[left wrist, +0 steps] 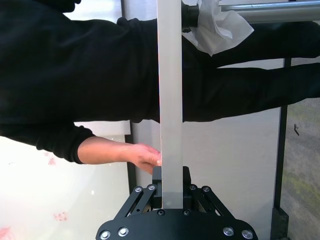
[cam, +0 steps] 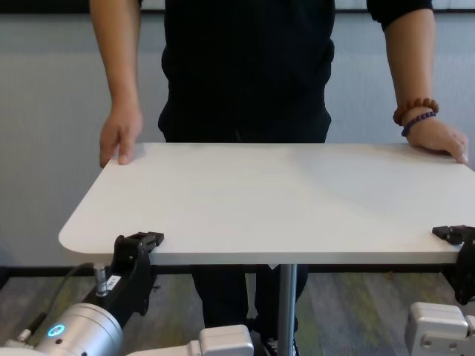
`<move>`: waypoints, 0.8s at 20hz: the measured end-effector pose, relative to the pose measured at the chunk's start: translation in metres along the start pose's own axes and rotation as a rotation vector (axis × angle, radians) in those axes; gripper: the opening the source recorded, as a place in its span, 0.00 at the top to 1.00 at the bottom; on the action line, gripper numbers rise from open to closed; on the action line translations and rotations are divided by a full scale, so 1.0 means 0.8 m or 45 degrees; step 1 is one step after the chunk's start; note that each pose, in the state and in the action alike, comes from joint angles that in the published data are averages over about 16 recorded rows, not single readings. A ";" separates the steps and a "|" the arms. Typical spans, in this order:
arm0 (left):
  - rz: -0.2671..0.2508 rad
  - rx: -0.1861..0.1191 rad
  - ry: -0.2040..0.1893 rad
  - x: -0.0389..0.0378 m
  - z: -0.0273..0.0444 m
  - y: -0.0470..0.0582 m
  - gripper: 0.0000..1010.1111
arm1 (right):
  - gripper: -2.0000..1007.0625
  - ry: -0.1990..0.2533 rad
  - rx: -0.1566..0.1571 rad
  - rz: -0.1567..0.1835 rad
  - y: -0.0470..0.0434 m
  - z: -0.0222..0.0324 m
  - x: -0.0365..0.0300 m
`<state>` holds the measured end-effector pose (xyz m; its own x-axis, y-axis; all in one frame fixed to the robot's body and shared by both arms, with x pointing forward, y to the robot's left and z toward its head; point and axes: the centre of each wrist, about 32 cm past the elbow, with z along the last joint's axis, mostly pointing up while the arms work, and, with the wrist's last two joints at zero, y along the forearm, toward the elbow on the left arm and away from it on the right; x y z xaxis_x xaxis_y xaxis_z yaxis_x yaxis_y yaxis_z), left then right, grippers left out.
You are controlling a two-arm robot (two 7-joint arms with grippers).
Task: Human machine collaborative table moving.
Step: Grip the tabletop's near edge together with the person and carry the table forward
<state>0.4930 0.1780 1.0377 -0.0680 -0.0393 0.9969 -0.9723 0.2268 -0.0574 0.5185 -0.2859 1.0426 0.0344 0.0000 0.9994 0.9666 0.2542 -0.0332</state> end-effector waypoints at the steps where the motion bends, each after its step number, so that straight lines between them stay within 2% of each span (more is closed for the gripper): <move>1: 0.000 0.000 0.000 0.0000 0.0000 0.000 0.78 | 0.80 0.000 0.000 0.000 0.000 0.0000 0.0000; 16: 0.003 -0.003 0.004 0.0009 -0.0007 0.000 0.78 | 0.80 -0.004 0.002 0.001 0.000 0.0000 0.0005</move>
<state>0.4933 0.1785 1.0385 -0.0694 -0.0359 0.9969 -0.9715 0.2294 -0.0594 0.5183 -0.2860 1.0430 0.0344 0.0032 0.9994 0.9661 0.2558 -0.0341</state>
